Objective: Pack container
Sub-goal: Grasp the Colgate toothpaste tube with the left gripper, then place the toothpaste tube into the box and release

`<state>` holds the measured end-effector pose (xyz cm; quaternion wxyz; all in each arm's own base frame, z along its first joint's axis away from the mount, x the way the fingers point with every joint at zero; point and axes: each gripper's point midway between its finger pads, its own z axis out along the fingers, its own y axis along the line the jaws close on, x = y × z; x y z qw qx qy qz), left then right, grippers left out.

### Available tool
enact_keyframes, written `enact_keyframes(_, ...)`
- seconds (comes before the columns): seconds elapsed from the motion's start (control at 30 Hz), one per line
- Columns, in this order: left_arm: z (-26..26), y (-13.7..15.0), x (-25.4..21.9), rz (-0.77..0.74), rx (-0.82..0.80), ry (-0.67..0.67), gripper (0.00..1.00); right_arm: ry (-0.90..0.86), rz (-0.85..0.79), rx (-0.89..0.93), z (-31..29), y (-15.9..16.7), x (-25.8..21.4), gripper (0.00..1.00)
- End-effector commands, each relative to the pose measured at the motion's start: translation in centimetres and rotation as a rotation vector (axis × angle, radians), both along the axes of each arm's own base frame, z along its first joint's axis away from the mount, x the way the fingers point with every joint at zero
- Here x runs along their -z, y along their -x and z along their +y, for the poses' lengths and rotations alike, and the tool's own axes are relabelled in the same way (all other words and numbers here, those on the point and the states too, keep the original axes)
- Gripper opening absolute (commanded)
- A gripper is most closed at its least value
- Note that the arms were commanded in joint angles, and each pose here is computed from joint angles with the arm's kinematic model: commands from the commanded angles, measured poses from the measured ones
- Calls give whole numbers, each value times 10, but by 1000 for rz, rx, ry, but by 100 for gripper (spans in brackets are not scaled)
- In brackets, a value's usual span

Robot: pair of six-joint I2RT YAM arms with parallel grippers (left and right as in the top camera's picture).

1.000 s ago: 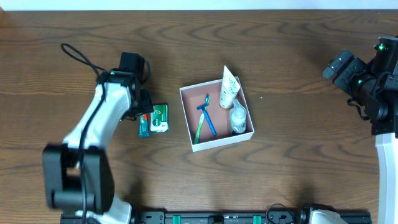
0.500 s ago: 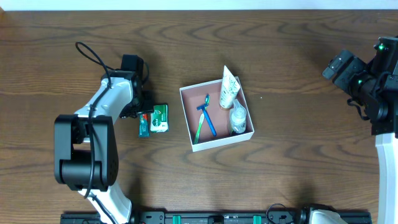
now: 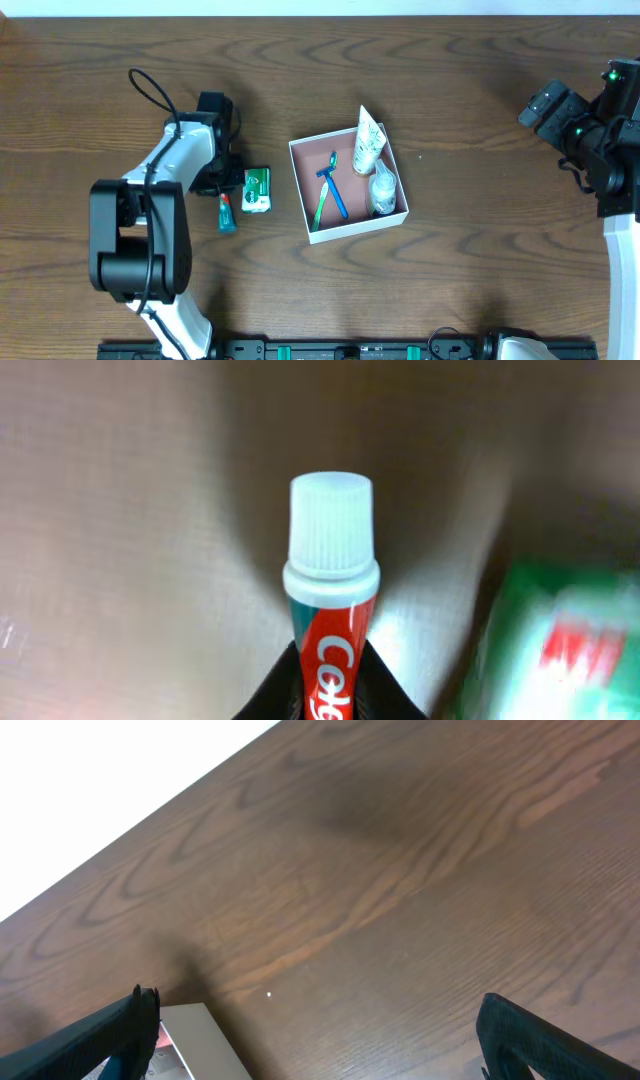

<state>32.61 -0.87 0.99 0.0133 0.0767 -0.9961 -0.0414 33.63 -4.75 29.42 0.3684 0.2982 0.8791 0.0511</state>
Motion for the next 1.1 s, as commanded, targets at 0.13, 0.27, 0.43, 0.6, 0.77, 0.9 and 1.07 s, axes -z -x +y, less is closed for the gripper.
enact_keyframes(0.13,-35,-18,-133,-348,-6,98,13,-7,-11,12,-2,-1,-4,99)
enact_keyframes(0.27,-76,-10,-178,-482,-13,218,13,-7,-11,12,-2,-1,-4,99)
enact_keyframes(0.43,-128,-7,-188,-531,0,308,13,-7,-11,13,-2,0,-4,99)
enact_keyframes(0.6,-173,-5,-152,-501,25,308,13,-7,-11,13,-2,-1,-4,99)
enact_keyframes(0.77,-196,-15,-117,-479,22,268,14,-7,-11,13,-2,-1,-4,99)
enact_keyframes(0.9,-198,-15,-84,-408,-18,228,14,-7,-11,13,-2,-1,-4,99)
enact_keyframes(1.07,-197,-14,-66,-368,-17,201,24,-7,-11,13,-2,-1,-4,99)
